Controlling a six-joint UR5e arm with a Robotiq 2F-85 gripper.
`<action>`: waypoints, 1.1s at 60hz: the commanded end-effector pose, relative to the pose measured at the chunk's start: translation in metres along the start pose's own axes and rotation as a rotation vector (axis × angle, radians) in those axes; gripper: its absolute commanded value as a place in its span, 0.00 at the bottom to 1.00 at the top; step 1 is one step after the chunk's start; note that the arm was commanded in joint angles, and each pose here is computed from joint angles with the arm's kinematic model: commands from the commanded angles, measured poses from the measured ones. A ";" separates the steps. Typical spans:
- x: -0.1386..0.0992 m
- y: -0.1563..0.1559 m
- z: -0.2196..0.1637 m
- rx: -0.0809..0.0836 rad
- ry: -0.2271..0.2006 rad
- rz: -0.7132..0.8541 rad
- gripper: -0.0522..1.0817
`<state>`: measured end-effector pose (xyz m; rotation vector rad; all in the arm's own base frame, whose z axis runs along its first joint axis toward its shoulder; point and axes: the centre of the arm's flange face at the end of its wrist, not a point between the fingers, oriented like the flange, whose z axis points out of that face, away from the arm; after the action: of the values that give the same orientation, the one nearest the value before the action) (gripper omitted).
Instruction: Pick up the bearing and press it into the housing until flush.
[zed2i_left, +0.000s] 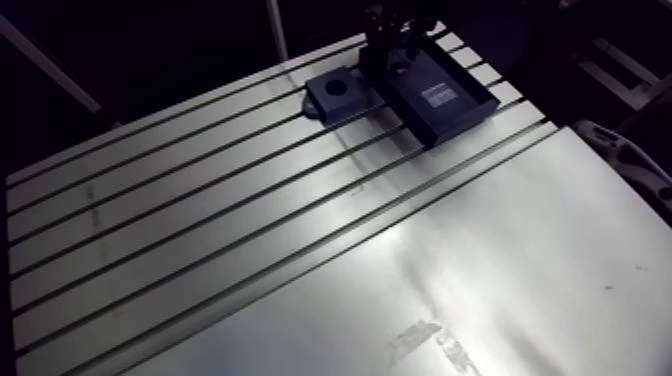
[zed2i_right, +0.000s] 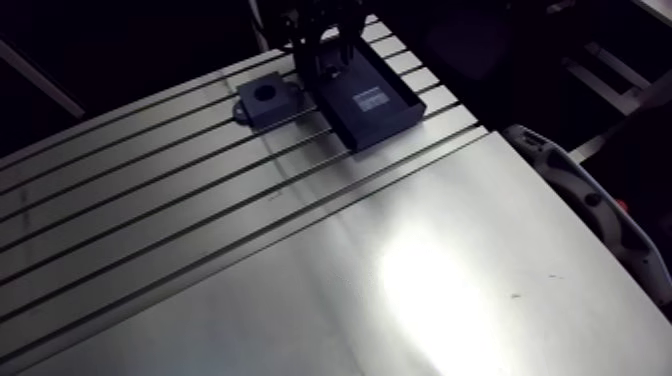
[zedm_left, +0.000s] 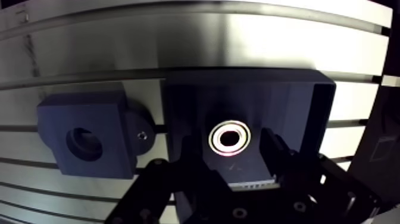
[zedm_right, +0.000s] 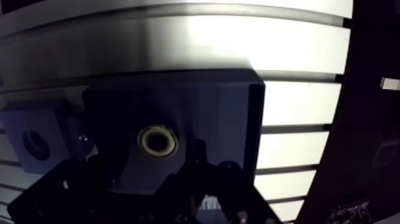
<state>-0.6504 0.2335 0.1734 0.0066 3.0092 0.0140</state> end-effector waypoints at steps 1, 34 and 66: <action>0.000 0.000 0.002 0.001 -0.002 0.000 0.40; 0.001 0.000 0.005 0.003 -0.005 0.000 0.44; 0.002 0.001 0.007 0.002 -0.007 -0.001 0.48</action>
<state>-0.6511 0.2340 0.1663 0.0060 3.0019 0.0098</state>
